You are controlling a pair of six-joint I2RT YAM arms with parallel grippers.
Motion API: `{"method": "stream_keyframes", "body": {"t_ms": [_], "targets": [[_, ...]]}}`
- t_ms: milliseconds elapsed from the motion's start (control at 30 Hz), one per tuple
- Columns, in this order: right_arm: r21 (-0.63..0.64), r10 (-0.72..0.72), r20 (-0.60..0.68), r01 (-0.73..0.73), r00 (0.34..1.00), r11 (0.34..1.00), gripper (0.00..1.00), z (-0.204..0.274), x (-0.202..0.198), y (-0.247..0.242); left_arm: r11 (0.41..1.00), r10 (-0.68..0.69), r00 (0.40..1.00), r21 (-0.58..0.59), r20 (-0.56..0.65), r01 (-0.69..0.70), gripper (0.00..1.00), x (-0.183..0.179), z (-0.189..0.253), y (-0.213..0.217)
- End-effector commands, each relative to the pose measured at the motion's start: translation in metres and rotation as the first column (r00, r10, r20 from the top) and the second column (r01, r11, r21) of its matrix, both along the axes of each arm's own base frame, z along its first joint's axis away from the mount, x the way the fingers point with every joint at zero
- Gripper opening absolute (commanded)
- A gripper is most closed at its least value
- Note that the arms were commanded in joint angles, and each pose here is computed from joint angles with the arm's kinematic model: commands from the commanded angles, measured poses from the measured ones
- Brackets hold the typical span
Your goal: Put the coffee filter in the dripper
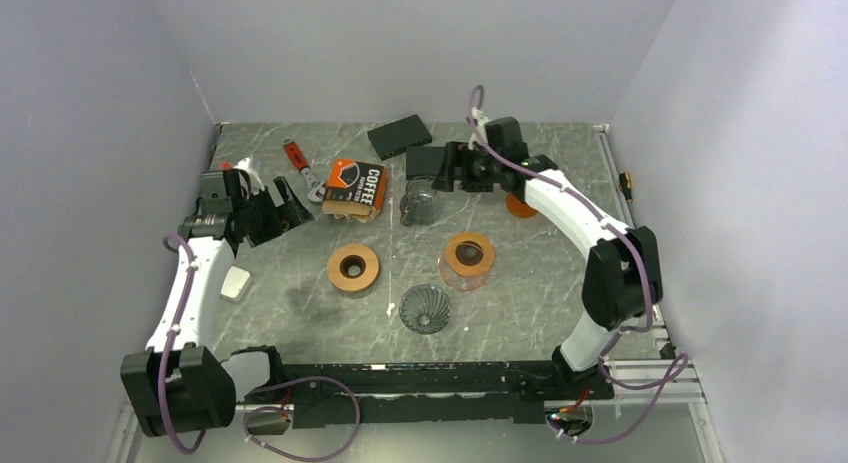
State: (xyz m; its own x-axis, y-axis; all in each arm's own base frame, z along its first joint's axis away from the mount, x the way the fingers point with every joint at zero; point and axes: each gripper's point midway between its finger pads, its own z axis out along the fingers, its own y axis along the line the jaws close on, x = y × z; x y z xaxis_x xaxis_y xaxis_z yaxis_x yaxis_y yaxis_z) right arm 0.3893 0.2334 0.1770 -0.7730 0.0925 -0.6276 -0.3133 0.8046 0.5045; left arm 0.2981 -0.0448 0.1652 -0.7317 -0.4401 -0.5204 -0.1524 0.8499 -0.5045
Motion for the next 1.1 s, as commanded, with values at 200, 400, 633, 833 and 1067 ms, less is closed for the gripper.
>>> {"method": "stream_keyframes", "body": {"t_ms": [200,400,633,833,1067], "targets": [[0.145,-0.020,0.154,-0.003,0.988,0.989,0.86,0.061,-0.014,-0.012,0.974,-0.022,0.953,-0.222,-0.302,-0.048,0.88,-0.016,-0.077,-0.034],[0.156,0.010,0.149,-0.033,0.989,0.987,0.86,0.059,-0.023,-0.010,0.998,-0.051,0.907,-0.053,-0.417,0.032,0.87,-0.021,-0.116,-0.054],[0.164,0.020,0.127,-0.041,0.992,0.986,0.86,0.051,-0.029,-0.009,0.983,0.030,0.902,0.179,-0.431,0.053,0.86,-0.021,-0.128,-0.049],[0.189,0.039,0.120,-0.061,0.992,0.980,0.86,0.052,-0.035,-0.006,0.976,0.037,0.901,0.209,-0.433,0.060,0.78,-0.021,-0.140,-0.054],[0.235,0.051,0.081,-0.069,0.995,0.969,0.87,0.046,-0.045,-0.001,0.977,-0.031,0.884,0.173,-0.466,0.125,0.57,-0.021,-0.144,-0.067]]}}
